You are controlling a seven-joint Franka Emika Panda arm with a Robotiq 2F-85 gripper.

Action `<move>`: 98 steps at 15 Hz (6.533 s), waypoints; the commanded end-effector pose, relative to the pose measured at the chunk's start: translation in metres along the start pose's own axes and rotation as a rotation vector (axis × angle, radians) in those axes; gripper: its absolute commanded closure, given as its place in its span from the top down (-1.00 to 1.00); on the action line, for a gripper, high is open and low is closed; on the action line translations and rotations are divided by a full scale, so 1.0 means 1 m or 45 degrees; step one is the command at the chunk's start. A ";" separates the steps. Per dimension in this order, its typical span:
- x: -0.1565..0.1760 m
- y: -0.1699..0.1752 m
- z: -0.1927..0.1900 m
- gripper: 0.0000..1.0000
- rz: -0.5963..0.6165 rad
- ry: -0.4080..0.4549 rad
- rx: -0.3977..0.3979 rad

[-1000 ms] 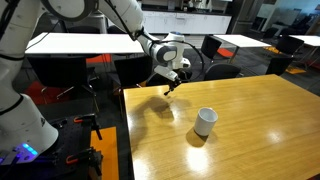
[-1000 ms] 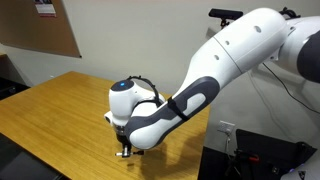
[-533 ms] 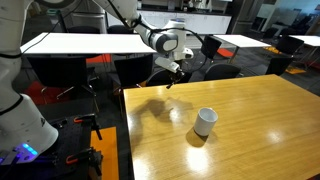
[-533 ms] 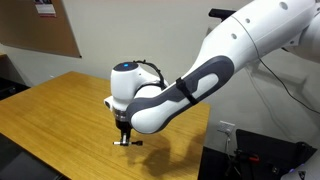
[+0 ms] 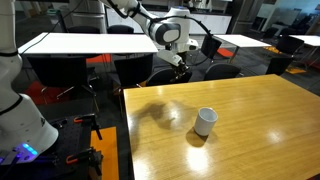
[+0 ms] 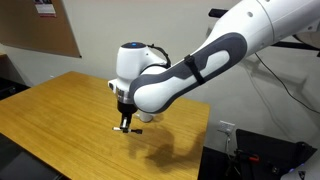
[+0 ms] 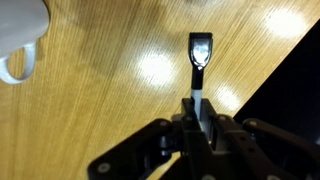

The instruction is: Move the mug forward then put the marker inside the mug

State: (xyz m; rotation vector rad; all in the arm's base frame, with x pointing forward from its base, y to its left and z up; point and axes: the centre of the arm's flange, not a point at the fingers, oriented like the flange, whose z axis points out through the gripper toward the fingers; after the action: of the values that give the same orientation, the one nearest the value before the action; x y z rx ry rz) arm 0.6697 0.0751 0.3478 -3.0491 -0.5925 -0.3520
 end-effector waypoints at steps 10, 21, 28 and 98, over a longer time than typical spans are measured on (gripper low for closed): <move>-0.001 0.013 -0.008 -0.94 0.070 0.061 -0.082; 0.005 0.025 -0.016 -0.94 0.164 0.127 -0.388; 0.009 0.032 -0.018 -0.94 0.272 0.213 -0.637; -0.028 0.087 0.067 -0.94 1.488 0.937 -1.567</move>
State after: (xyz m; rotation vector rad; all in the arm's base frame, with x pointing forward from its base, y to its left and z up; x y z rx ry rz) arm 0.6863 -0.0071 0.2864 -2.8582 1.9083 -2.0355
